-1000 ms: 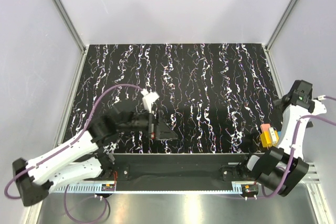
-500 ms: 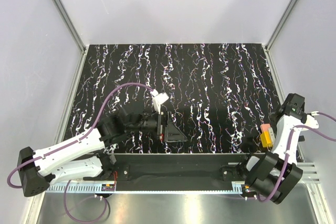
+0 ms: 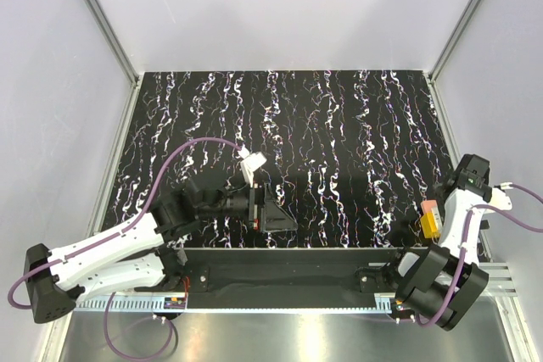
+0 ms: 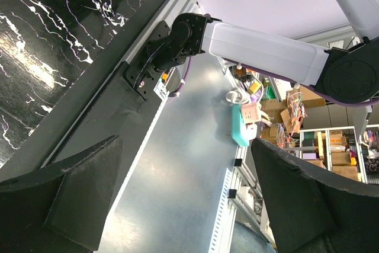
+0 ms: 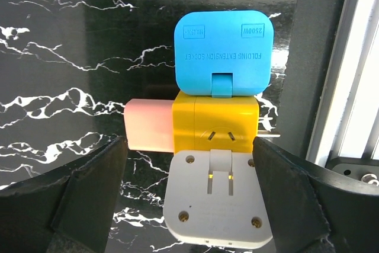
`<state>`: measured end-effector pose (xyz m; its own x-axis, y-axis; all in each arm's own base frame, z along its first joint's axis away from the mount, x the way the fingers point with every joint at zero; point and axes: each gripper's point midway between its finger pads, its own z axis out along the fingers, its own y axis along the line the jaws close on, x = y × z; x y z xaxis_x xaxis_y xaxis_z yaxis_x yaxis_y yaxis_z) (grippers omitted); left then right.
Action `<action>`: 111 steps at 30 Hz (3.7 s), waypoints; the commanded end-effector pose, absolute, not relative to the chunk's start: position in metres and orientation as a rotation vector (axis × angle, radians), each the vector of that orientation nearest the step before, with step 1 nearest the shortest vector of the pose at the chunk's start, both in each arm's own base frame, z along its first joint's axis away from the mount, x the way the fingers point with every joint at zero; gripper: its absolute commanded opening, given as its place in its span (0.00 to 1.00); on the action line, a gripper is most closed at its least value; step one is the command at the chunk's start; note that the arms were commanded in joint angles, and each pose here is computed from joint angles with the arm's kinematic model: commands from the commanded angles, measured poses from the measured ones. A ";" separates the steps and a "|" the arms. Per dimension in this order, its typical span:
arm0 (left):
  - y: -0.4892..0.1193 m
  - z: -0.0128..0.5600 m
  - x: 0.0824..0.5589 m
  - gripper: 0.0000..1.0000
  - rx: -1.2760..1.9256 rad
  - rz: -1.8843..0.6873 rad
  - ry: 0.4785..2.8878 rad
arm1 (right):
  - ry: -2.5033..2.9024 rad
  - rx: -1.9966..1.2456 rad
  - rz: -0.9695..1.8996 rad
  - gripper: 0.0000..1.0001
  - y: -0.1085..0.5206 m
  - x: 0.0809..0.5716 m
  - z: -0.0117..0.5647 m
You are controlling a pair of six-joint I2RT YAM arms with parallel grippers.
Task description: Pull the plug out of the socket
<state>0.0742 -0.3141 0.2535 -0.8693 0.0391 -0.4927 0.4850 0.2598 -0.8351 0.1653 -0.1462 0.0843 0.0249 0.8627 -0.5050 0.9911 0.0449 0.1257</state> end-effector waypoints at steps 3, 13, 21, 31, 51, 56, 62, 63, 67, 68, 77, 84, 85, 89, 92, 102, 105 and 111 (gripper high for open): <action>-0.315 0.268 0.075 0.95 0.479 -1.674 2.090 | 1.826 1.888 -0.364 0.92 -0.147 0.166 0.081; -0.314 0.266 0.076 0.95 0.463 -1.671 2.088 | 1.860 1.947 -0.332 0.91 -0.141 0.170 0.063; -0.316 0.267 0.078 0.95 0.459 -1.667 2.088 | 1.895 1.999 -0.198 0.81 -0.125 0.179 0.051; -0.321 0.270 0.080 0.95 0.463 -1.678 2.075 | 1.913 2.013 -0.110 0.80 -0.117 0.190 0.054; -0.339 0.283 0.063 0.96 0.664 -1.830 2.013 | 2.053 1.853 -0.254 1.00 -0.157 0.173 0.090; -0.343 0.292 0.061 0.98 0.722 -1.848 1.973 | 2.079 1.864 -0.239 1.00 -0.155 0.173 0.086; -0.347 0.296 0.061 0.98 0.743 -1.887 1.942 | 2.074 1.917 -0.326 0.99 -0.159 0.160 0.086; -0.347 0.296 0.061 0.98 0.744 -1.894 1.936 | 2.062 1.936 -0.334 0.99 -0.159 0.158 0.085; -0.350 0.298 0.061 0.97 0.754 -1.913 1.916 | 2.039 2.003 -0.419 0.87 -0.161 0.142 0.084; -0.350 0.299 0.061 0.97 0.751 -1.915 1.913 | 2.032 2.004 -0.436 0.86 -0.163 0.141 0.086; -0.348 0.302 0.059 0.96 0.753 -1.942 1.896 | 2.015 2.044 -0.450 0.86 -0.161 0.137 0.076; -0.346 0.301 0.060 0.96 0.739 -1.934 1.898 | 1.977 2.048 -0.456 0.85 -0.165 0.139 0.067; -0.345 0.300 0.060 0.96 0.737 -1.933 1.900 | 1.978 2.047 -0.459 0.85 -0.166 0.140 0.066; -0.343 0.303 0.061 0.96 0.733 -1.921 1.894 | 1.977 2.042 -0.463 0.82 -0.167 0.140 0.059; -0.342 0.302 0.063 0.96 0.732 -1.908 1.906 | 1.959 2.037 -0.454 0.77 -0.168 0.141 0.058; -0.344 0.294 0.069 0.91 0.690 -1.878 1.949 | 1.926 2.013 -0.369 0.45 -0.162 0.149 0.062; -0.348 0.291 0.074 0.88 0.674 -1.850 1.972 | 1.932 2.010 -0.269 0.29 -0.153 0.158 0.060; -0.360 0.285 0.092 0.83 0.608 -1.796 2.001 | 1.980 1.943 -0.099 0.08 -0.125 0.179 0.061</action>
<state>0.0755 -0.3507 0.2673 -0.8530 0.1305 -0.5053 0.5176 0.0877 -0.8511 0.1592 -0.1403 0.0576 0.0145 0.9391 -0.3433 0.9933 0.0257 0.1125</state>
